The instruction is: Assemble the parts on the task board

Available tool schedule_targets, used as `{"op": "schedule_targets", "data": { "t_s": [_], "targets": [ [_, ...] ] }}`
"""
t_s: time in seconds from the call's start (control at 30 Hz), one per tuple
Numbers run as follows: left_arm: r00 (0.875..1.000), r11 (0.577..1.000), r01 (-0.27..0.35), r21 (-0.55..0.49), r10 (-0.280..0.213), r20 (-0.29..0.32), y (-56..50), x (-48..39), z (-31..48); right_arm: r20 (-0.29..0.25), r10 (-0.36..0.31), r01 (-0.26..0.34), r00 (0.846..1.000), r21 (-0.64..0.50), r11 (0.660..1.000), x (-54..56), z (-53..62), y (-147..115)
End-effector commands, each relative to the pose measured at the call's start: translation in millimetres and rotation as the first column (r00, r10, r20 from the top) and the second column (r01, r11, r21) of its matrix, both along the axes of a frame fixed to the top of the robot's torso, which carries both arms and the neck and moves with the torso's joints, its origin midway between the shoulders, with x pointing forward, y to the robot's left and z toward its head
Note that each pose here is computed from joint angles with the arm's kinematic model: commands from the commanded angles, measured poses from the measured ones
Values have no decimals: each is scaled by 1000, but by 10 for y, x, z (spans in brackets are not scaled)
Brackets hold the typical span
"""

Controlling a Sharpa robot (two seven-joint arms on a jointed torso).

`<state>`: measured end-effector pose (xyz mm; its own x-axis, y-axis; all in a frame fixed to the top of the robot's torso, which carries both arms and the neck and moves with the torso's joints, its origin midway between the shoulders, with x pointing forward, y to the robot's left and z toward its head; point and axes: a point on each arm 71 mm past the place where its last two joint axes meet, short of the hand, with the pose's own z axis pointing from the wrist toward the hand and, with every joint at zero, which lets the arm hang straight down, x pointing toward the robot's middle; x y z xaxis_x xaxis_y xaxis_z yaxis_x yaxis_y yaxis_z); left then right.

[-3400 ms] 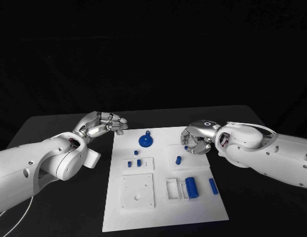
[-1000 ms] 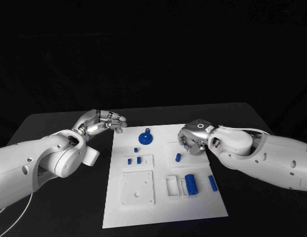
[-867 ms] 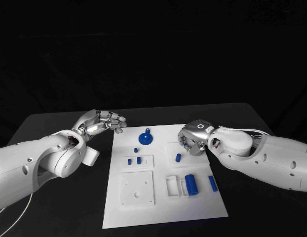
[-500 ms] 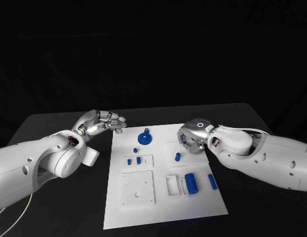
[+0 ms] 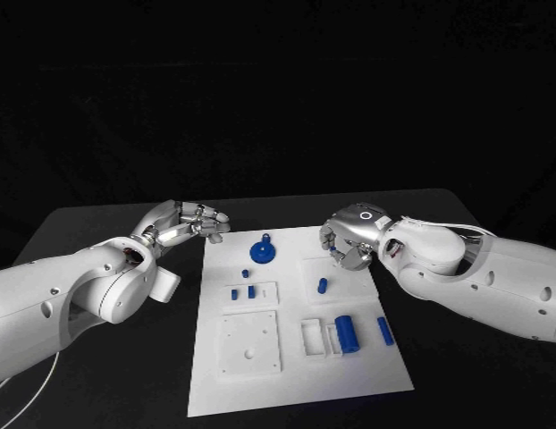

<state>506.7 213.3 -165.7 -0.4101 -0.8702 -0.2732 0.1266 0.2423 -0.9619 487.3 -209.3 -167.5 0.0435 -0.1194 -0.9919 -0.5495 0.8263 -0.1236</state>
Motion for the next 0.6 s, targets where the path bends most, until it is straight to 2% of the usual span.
{"op": "schedule_targets", "data": {
  "t_s": [0.03,0.3,0.43,0.6],
  "targets": [
    [1000,1000,11,-10,-11,0,-20,-6,10,-6,2,-1,1000,33,999,-27,31,21],
    [1000,1000,4,-12,-4,8,-17,-4,16,0,86,-85,996,196,977,-168,143,249],
    [1000,1000,1,-11,-1,10,-17,-4,17,10,139,-137,990,270,953,-256,195,402],
    [1000,1000,2,-13,-2,13,-39,-3,19,-2,205,-191,979,347,918,-389,197,596]
  ]
}}
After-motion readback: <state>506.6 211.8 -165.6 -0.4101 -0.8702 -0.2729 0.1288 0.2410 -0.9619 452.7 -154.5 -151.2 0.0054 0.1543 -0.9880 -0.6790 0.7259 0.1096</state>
